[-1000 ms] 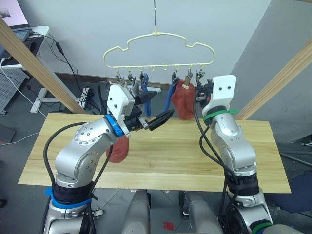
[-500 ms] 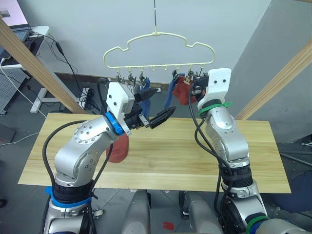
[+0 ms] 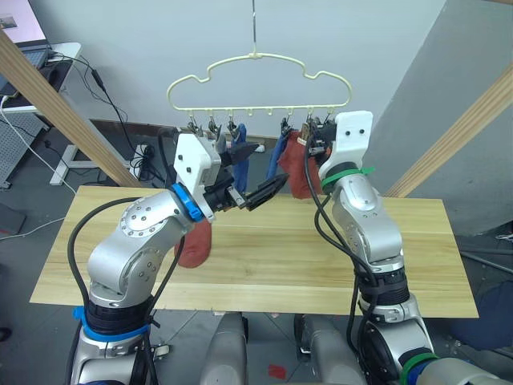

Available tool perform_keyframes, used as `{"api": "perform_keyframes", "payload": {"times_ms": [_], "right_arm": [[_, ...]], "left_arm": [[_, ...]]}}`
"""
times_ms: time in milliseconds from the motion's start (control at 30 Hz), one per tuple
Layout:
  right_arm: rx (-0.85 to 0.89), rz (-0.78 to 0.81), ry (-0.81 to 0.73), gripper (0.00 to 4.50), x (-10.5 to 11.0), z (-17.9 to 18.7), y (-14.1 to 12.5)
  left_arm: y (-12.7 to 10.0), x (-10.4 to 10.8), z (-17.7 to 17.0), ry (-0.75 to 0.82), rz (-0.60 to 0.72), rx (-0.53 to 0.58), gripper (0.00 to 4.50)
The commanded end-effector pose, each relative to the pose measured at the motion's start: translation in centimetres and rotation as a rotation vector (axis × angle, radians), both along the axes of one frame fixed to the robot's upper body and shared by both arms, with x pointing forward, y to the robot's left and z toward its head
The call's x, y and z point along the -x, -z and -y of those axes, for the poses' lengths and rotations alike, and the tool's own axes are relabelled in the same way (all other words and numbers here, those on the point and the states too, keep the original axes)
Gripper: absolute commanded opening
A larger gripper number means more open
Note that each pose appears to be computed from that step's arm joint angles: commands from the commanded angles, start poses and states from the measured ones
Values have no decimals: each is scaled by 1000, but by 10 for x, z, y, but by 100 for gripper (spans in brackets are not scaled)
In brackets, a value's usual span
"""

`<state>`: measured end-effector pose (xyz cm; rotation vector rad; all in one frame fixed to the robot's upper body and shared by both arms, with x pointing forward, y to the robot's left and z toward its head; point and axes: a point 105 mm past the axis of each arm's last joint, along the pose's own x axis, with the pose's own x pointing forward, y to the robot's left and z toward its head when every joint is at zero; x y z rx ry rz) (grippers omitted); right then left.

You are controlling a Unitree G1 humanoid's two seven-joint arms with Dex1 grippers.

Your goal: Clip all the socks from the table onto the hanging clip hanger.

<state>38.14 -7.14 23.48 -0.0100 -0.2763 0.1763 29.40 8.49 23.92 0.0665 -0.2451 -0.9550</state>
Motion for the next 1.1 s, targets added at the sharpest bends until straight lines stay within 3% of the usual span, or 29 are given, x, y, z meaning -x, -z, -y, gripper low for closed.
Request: {"api": "perform_keyframes", "payload": {"times_ms": [33,1100], "right_arm": [[-19,56,-5,160,2,0,-15],[33,45,99,160,-3,20,-11]], "left_arm": [[-8,8,4,24,42,-4,450],[-5,6,3,12,34,-8,450]]}}
